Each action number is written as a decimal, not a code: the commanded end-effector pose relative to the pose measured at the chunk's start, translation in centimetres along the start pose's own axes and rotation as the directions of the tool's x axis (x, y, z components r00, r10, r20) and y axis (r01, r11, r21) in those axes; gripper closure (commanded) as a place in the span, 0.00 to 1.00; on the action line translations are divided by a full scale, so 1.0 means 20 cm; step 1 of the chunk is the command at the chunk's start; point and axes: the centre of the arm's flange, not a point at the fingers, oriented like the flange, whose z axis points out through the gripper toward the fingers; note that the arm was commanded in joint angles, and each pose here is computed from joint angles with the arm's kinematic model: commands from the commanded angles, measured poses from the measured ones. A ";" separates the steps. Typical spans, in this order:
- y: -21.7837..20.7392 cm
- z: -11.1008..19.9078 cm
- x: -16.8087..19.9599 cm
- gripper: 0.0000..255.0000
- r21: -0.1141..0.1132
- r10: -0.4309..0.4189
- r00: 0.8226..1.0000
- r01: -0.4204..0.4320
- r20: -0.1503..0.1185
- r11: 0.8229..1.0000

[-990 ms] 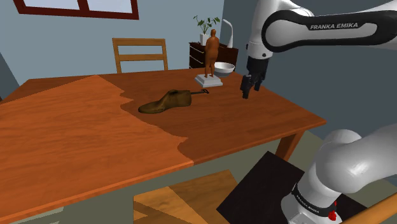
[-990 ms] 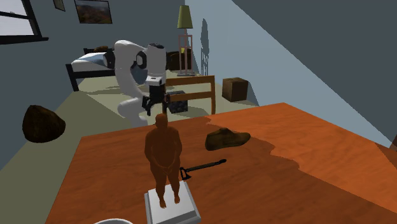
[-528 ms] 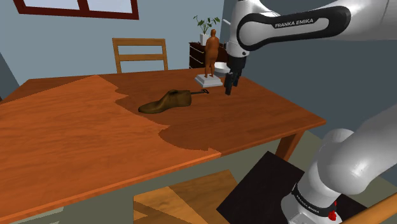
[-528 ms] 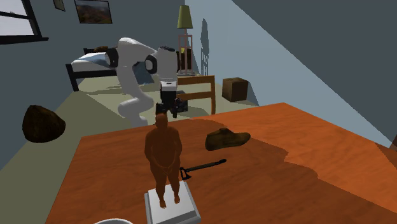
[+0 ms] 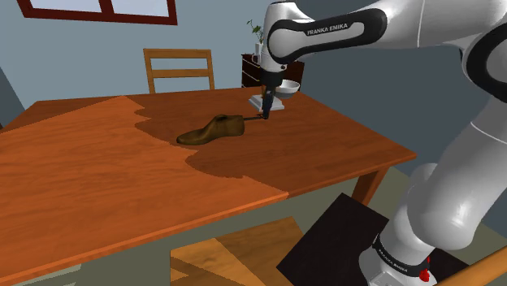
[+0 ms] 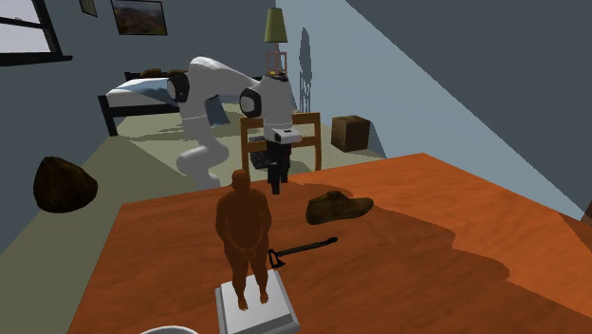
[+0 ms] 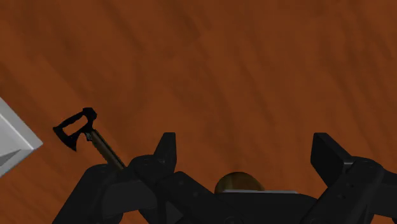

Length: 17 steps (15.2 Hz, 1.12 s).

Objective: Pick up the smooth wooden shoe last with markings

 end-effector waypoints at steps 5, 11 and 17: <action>-0.03 0.04 0.35 0.00 0.012 -0.236 0.971 0.237 -0.035 0.971; -0.16 0.07 0.70 0.00 0.016 -0.455 0.888 0.457 -0.072 0.889; -0.27 0.13 0.87 0.00 0.015 -0.566 0.819 0.569 -0.093 0.822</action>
